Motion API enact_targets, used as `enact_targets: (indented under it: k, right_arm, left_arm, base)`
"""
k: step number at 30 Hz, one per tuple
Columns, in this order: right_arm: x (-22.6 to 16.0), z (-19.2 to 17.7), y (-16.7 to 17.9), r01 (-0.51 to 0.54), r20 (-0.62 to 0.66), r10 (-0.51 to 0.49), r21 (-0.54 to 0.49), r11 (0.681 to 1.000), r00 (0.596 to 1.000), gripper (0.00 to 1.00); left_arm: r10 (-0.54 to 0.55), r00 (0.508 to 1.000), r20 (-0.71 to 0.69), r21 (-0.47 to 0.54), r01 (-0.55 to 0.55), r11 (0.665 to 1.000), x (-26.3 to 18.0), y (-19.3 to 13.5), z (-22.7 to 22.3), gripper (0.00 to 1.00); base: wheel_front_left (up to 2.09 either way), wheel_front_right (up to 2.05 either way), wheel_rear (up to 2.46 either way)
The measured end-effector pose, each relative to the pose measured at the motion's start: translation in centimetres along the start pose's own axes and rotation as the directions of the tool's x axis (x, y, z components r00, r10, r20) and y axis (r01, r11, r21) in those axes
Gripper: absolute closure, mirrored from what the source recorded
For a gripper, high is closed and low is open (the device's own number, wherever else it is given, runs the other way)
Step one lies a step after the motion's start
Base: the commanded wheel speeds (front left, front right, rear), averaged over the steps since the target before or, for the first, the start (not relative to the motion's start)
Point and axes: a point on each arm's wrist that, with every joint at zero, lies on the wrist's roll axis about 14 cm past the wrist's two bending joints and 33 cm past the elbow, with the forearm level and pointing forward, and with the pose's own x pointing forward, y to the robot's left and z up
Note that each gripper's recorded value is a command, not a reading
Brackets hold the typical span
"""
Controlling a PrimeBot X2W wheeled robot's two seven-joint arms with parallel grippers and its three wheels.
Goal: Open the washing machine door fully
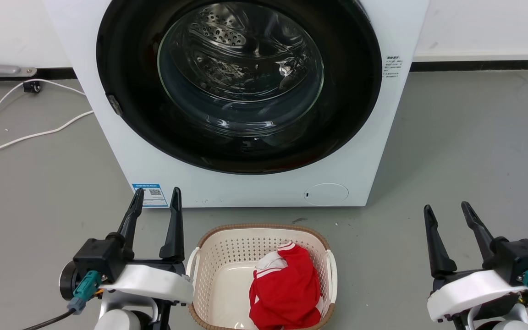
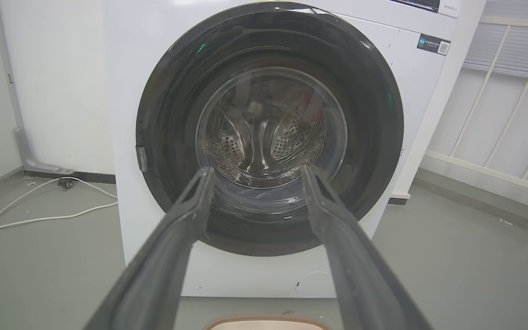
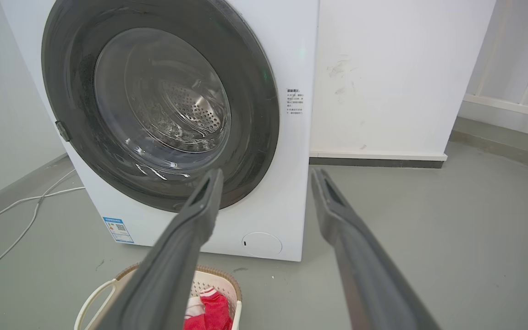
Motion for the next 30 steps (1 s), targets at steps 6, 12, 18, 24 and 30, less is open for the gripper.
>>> enact_targets:
  k: [6,12,18,24,30]
  right_arm:
    - [0.0,0.1,0.3,-0.01,0.003,0.01,-0.046,0.999,1.0,0.0]
    - [0.0,0.5,0.4,-0.015,0.013,0.016,-0.085,0.996,1.0,0.0]
    - [0.1,1.1,0.8,-0.027,0.033,0.031,-0.122,0.992,0.999,0.0]
    - [0.0,1.2,1.1,-0.034,0.034,0.039,-0.143,0.989,0.999,0.0]
    - [0.0,1.3,1.1,-0.033,0.036,0.04,-0.168,0.985,0.999,0.0]
  left_arm:
    - [-0.018,1.0,0.004,0.047,0.017,0.999,0.0,-0.4,-0.1,0.0]
    - [-0.032,0.999,0.004,0.098,0.031,0.995,0.0,-0.7,-0.2,0.0]
    - [-0.045,0.999,0.011,0.139,0.043,0.989,0.0,-0.9,-0.1,0.0]
    - [-0.046,0.999,0.021,0.167,0.042,0.985,-0.1,-0.9,0.1,0.0]
    - [-0.051,0.998,0.027,0.189,0.045,0.981,-0.1,-1.0,0.1,0.0]
  base:
    - [0.0,0.0,0.0]
    - [0.0,0.0,0.0]
    - [0.0,0.0,0.0]
    - [0.0,0.0,0.0]
    - [0.0,0.0,0.0]
